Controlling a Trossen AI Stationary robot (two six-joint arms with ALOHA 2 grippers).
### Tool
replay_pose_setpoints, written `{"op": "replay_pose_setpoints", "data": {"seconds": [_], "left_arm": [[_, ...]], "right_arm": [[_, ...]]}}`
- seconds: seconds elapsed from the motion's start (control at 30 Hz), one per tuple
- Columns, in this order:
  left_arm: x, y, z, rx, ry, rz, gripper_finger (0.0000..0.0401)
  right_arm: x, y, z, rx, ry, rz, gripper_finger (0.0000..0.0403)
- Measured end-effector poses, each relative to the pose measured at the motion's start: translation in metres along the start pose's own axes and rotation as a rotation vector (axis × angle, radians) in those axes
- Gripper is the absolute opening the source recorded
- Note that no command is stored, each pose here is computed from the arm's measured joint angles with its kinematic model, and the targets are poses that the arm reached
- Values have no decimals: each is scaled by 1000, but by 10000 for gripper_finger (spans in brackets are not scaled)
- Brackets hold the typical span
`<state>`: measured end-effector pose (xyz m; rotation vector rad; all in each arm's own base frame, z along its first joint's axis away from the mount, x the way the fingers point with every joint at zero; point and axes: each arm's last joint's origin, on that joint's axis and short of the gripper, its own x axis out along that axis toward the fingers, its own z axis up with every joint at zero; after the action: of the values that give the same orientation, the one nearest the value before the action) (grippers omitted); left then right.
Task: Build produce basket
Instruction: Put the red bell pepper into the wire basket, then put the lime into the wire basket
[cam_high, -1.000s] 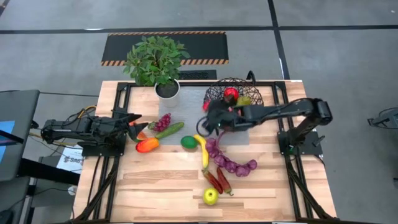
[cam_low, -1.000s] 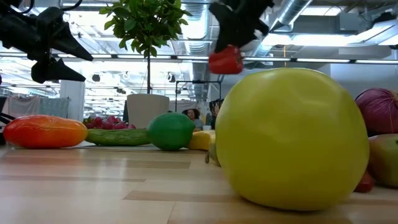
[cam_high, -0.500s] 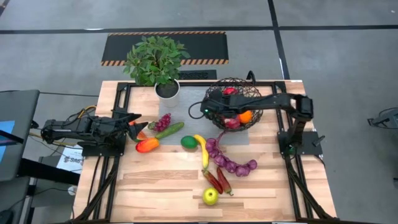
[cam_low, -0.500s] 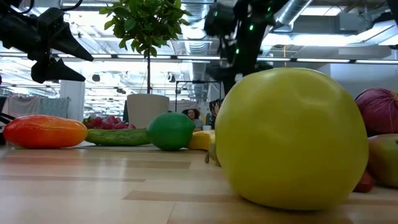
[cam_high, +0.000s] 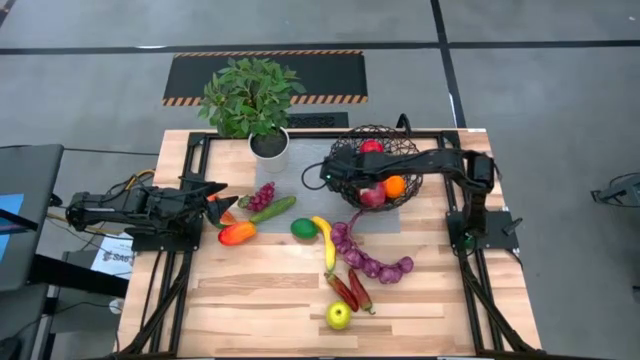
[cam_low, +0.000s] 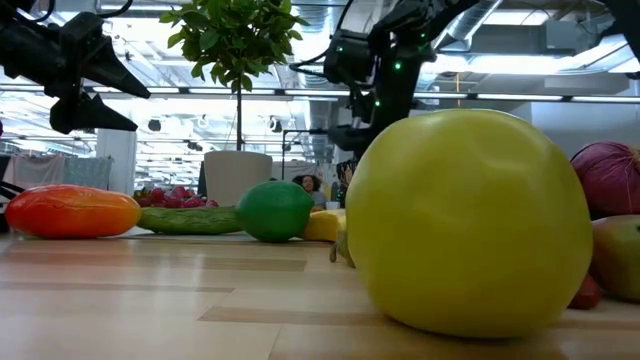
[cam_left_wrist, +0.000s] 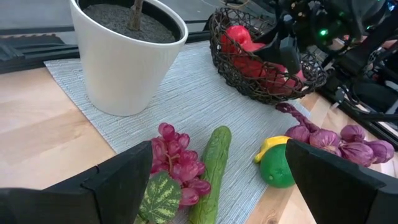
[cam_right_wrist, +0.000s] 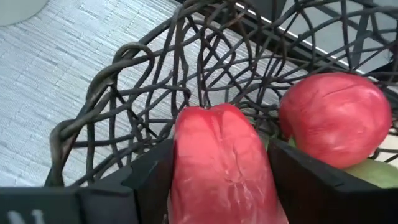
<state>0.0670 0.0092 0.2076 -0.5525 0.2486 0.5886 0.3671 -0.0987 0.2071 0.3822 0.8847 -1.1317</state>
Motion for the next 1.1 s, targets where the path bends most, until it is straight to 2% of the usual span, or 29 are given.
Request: {"op": "replay_pose_setpoints", "data": {"seconds": [0.2, 0.4, 0.53, 0.73, 0.87, 1.1], "left_arm": [[0, 0, 0, 0, 0, 0, 355], [0, 0, 0, 0, 0, 0, 355], [0, 0, 0, -10, 0, 0, 355], [0, 0, 0, -12, -1, 1, 355], [0, 0, 0, -24, 0, 1, 355], [0, 0, 0, -25, 9, -8, 355]], "right_arm": [[-20, -9, 9, -74, -15, 61, 312], [-60, -19, 17, -40, -95, 147, 336], [-97, -8, 13, -103, -193, 300, 340], [-132, 45, -10, -278, -352, 616, 337], [-123, 83, -38, -396, -396, 658, 337], [-66, 125, -81, -501, -319, 604, 337]]}}
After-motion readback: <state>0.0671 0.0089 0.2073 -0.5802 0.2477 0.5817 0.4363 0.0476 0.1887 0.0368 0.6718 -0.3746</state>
